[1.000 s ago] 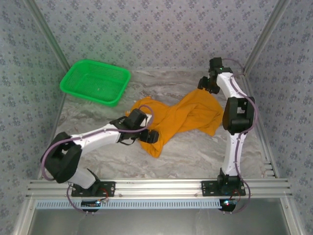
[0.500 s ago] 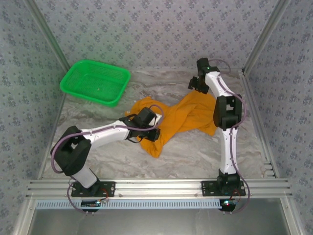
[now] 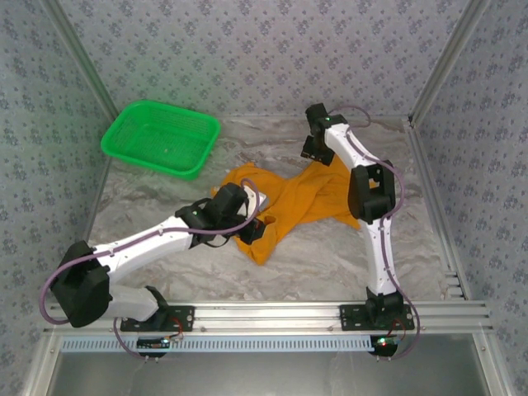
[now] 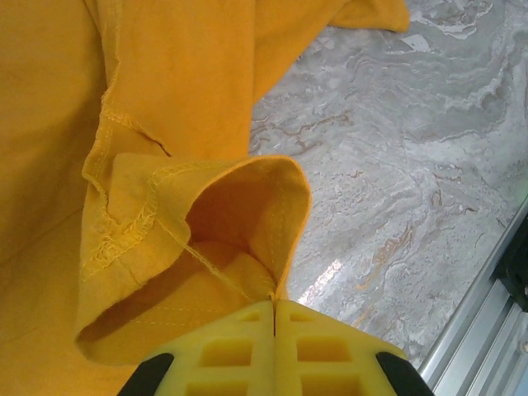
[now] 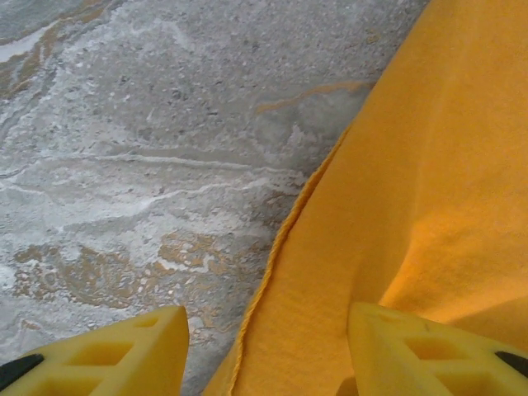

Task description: Fold the inside-out t-shirt

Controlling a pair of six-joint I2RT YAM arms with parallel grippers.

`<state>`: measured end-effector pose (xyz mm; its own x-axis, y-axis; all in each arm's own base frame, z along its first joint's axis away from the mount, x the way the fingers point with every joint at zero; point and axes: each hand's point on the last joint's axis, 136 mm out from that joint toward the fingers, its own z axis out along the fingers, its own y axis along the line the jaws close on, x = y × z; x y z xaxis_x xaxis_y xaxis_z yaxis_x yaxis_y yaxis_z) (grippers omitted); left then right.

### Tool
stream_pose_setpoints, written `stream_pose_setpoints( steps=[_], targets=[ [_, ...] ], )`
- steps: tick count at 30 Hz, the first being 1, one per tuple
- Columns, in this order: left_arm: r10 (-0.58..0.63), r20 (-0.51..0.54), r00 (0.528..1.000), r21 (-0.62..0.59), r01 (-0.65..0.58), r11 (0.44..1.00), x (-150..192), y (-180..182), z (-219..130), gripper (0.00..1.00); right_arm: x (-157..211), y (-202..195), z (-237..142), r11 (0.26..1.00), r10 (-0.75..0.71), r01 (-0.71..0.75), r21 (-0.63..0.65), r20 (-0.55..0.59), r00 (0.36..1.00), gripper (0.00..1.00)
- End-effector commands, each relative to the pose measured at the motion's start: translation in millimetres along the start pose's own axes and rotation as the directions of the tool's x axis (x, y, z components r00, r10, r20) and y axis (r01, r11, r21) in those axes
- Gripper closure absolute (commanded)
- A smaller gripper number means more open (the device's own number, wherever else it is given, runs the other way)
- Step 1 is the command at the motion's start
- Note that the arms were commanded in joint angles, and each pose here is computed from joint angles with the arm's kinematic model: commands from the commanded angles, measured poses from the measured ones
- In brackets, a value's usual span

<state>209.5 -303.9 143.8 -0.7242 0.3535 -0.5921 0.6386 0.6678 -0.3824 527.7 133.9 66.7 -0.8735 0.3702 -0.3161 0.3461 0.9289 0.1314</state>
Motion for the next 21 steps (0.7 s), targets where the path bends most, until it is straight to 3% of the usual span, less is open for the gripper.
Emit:
stream_pose_setpoints(
  steps=[1, 6, 14, 15, 17, 21],
  targets=[
    [0.029, 0.034, 0.999, 0.044, -0.031, 0.999, -6.1, -10.5, -7.8, 1.00, 2.2, 0.1, 1.4, 0.999, 0.035, -0.035, 0.035, -0.001, 0.999, 0.48],
    [0.037, 0.060, 0.998, 0.048, -0.040, 0.998, -9.0, -13.3, -16.7, 1.00, 6.5, 4.3, 8.5, 0.998, 0.028, -0.027, 0.049, -0.005, 1.000, 0.65],
    [0.104, 0.134, 0.986, -0.042, -0.099, 0.994, -19.9, -6.0, -47.6, 1.00, 12.7, -3.4, 19.2, 0.996, 0.046, -0.042, 0.075, -0.044, 0.998, 0.64],
    [0.111, 0.137, 0.984, -0.047, -0.106, 0.993, -20.3, -5.8, -49.8, 1.00, 13.6, -3.8, 20.3, 0.996, 0.047, -0.043, 0.077, -0.048, 0.998, 0.71],
    [0.113, 0.140, 0.984, -0.048, -0.107, 0.993, -19.8, -6.0, -52.6, 1.00, 14.2, -4.6, 21.3, 0.995, 0.051, -0.047, 0.084, -0.048, 0.998, 0.97],
    [0.114, 0.147, 0.982, -0.072, -0.105, 0.992, -18.0, -2.7, -60.5, 1.00, 2.1, -5.6, 6.7, 0.995, 0.057, -0.057, 0.081, -0.001, 0.998, 1.00]
  ],
)
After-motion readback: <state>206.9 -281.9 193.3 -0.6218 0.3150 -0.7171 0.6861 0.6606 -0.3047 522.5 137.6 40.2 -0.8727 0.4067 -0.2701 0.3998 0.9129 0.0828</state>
